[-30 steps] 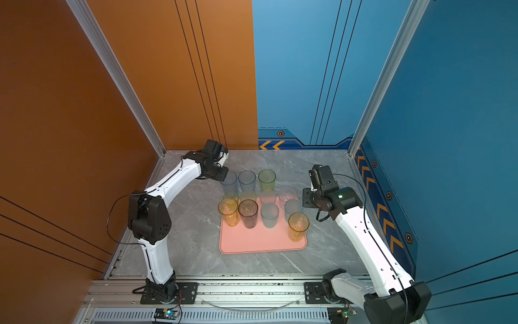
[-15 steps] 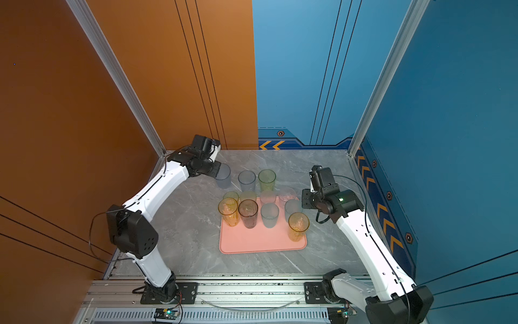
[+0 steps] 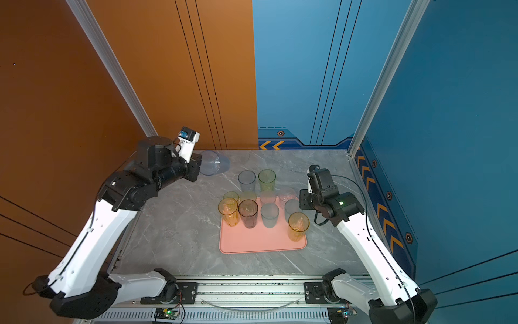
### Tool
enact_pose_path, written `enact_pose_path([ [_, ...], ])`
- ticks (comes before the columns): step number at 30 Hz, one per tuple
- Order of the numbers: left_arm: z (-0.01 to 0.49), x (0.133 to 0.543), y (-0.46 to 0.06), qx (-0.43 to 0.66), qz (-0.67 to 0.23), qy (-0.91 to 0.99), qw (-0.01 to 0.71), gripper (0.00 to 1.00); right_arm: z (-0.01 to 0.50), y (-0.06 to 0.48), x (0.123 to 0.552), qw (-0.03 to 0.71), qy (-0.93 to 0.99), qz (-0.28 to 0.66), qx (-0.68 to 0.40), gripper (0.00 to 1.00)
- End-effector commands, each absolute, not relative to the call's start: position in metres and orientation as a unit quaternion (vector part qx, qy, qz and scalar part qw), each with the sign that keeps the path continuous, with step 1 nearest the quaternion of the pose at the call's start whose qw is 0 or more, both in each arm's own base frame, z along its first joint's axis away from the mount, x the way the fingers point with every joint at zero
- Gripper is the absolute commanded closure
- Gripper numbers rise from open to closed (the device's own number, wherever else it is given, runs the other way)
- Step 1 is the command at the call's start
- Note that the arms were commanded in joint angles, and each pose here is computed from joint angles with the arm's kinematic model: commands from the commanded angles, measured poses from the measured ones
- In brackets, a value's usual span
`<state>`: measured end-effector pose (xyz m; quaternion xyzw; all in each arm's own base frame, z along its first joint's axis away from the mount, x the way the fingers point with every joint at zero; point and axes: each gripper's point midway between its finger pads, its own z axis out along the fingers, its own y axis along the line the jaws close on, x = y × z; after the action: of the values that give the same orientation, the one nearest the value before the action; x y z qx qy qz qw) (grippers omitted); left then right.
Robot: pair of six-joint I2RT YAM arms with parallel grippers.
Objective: Place the glasses into the tray
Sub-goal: Place the glass on the tray.
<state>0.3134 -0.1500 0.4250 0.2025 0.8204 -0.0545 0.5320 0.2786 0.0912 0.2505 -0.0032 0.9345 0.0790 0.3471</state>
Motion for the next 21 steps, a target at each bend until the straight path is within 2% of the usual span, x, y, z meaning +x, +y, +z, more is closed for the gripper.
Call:
enact_pose_path([
  [1, 0.412, 0.291, -0.176, 0.261, -0.091, 0.825, 0.494, 1.0, 0.28, 0.08, 0.283, 0.397, 0.914, 0.082, 0.029, 0.6],
  [5, 0.407, 0.256, -0.22, 0.338, -0.155, 0.805, 0.461, 1.0, 0.289, 0.065, 0.292, 0.418, 0.902, 0.084, 0.064, 0.61],
  [10, 0.398, 0.22, -0.266, 0.423, -0.183, 0.782, 0.42, 1.0, 0.301, 0.059, 0.307, 0.434, 0.89, 0.111, 0.091, 0.61],
  [21, 0.332, 0.175, -0.335, 0.547, -0.166, 0.768, 0.287, 1.0, 0.3, 0.068, 0.315, 0.433, 0.885, 0.146, 0.093, 0.61],
])
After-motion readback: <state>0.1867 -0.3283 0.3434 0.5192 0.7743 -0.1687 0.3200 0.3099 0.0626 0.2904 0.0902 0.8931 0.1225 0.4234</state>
